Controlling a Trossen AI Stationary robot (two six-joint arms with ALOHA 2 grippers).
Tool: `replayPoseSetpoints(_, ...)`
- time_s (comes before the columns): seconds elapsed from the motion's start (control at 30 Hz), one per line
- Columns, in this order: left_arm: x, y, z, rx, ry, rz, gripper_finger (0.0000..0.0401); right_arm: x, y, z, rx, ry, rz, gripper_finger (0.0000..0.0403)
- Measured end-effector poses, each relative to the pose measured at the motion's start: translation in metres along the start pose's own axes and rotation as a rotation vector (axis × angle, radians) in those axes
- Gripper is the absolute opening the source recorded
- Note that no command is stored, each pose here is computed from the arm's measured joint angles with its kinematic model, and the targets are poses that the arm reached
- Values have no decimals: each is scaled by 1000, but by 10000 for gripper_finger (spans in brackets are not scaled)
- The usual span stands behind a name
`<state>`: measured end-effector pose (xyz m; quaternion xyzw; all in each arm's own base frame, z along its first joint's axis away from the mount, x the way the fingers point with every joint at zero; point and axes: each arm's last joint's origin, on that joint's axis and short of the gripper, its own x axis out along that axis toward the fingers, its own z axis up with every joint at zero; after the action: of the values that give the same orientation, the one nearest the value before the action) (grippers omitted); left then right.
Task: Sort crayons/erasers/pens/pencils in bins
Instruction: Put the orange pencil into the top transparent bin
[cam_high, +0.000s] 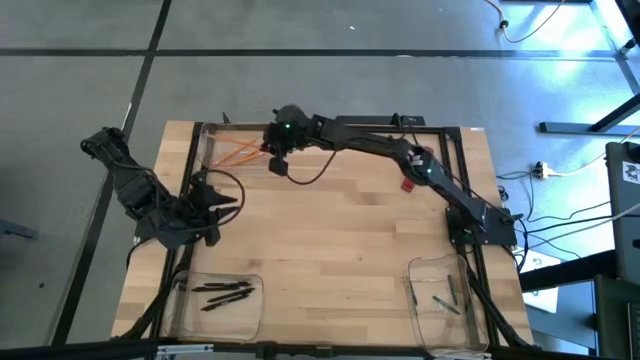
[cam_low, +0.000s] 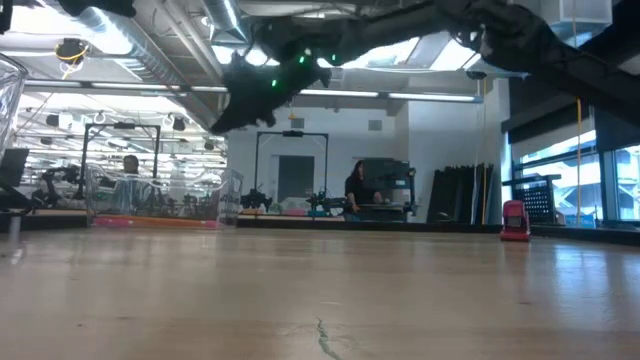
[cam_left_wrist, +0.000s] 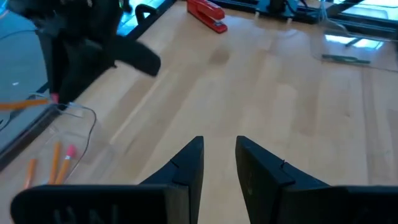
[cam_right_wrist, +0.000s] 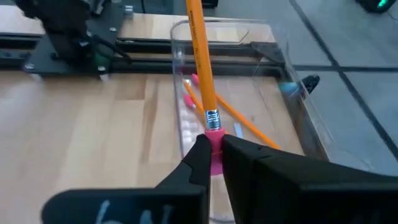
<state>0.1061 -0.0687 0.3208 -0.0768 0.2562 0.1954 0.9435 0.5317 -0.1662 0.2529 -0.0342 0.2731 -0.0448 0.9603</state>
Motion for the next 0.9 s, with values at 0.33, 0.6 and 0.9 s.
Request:
replayPoseSetpoints(0.33, 0, 0, 0, 2, 1, 3, 85, 21, -18, -28, 7, 13, -4, 25)
replayPoseSetpoints(0.6, 0, 0, 0, -1, 0, 2, 85, 33, -22, -42, 16, 21, 19, 27)
replayPoseSetpoints(0.9, 0, 0, 0, -2, 1, 2, 85, 34, -23, -43, 18, 27, 18, 39)
